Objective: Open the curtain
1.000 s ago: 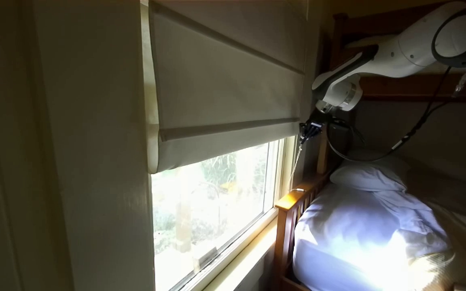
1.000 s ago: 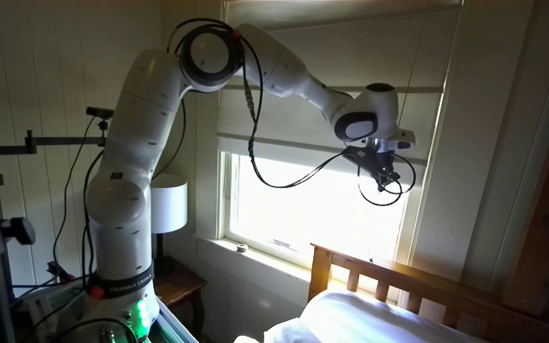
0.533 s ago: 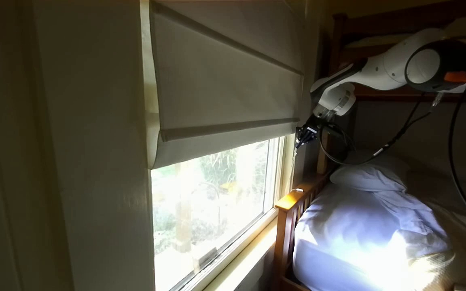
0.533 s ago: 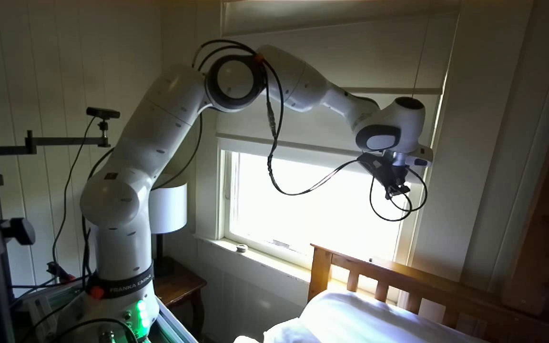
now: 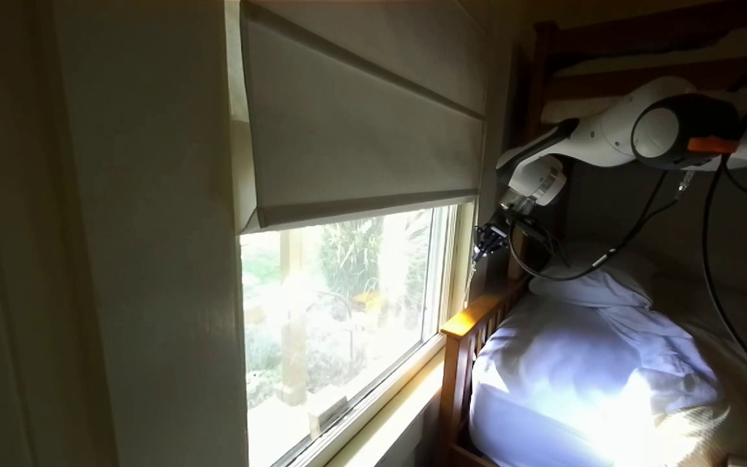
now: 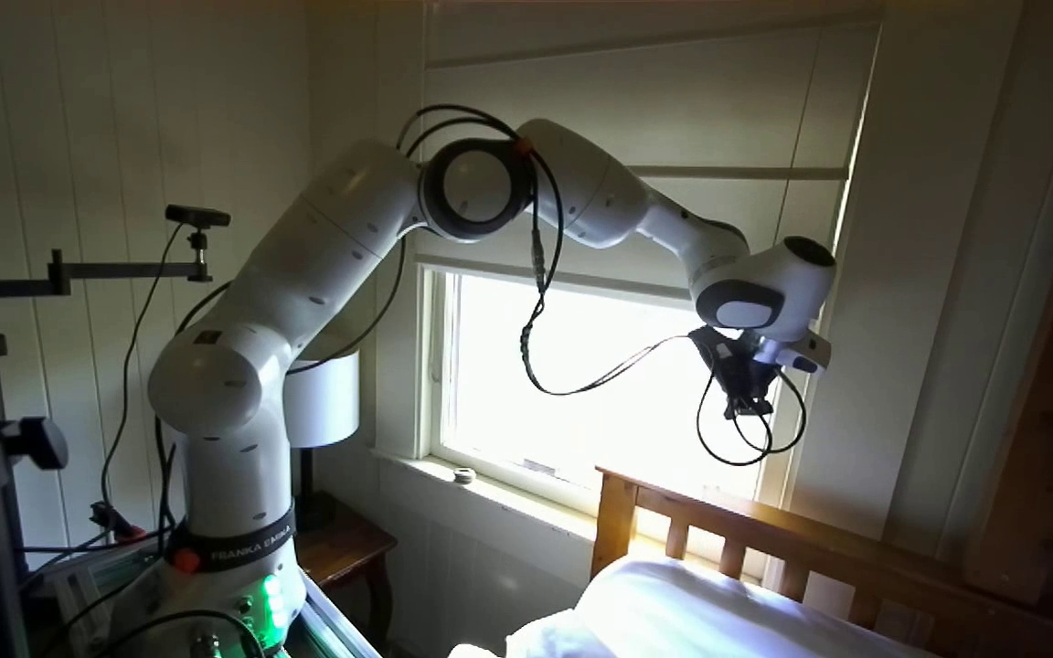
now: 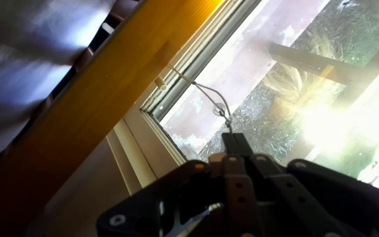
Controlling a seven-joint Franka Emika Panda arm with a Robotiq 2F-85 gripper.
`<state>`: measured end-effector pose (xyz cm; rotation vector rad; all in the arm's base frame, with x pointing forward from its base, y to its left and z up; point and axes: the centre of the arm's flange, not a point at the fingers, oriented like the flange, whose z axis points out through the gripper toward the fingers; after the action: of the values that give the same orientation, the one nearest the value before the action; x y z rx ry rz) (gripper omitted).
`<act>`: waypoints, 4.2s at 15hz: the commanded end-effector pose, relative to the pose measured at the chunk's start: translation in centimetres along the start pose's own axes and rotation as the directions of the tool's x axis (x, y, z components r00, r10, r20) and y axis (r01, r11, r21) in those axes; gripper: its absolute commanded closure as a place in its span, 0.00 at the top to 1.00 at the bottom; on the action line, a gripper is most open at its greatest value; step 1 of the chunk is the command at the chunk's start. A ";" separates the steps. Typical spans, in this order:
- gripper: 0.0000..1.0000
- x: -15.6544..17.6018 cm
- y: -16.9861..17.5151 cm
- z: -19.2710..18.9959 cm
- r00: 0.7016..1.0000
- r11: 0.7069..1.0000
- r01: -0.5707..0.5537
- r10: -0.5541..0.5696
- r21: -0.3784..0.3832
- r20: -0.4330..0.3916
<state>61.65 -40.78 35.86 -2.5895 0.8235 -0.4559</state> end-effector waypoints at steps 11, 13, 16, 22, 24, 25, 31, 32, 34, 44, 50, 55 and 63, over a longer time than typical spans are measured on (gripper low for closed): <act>0.01 -2.3 4.2 5.3 0.966 0.976 -0.209 0.197 0.060 0.168; 0.01 -2.3 4.3 5.4 0.964 0.975 -0.213 0.200 0.061 0.172; 0.00 -1.1 4.9 6.4 0.931 0.936 -0.351 0.344 0.038 0.121; 0.00 0.4 7.1 10.0 0.805 0.806 -0.592 0.591 -0.006 0.040; 0.00 0.8 7.2 10.9 0.767 0.769 -0.639 0.639 -0.021 0.057; 0.00 1.0 7.3 11.5 0.747 0.750 -0.660 0.661 -0.033 0.067; 0.00 0.3 8.4 13.9 0.660 0.672 -0.736 0.739 -0.081 0.136; 0.00 0.1 8.6 14.3 0.646 0.661 -0.745 0.749 -0.090 0.151; 0.00 -0.1 9.1 14.8 0.618 0.639 -0.762 0.766 -0.108 0.175; 0.34 -1.2 11.2 17.0 0.489 0.532 -0.828 0.839 -0.175 0.237; 0.73 -2.7 12.1 14.9 0.477 0.515 -0.849 0.843 -0.117 0.249; 1.00 -4.3 11.5 9.7 0.616 0.615 -0.786 0.772 0.060 0.158; 1.00 -6.7 8.8 -3.6 0.822 0.817 -0.560 0.569 0.137 -0.036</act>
<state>55.48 -47.74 29.25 -2.0031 1.5628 -0.3816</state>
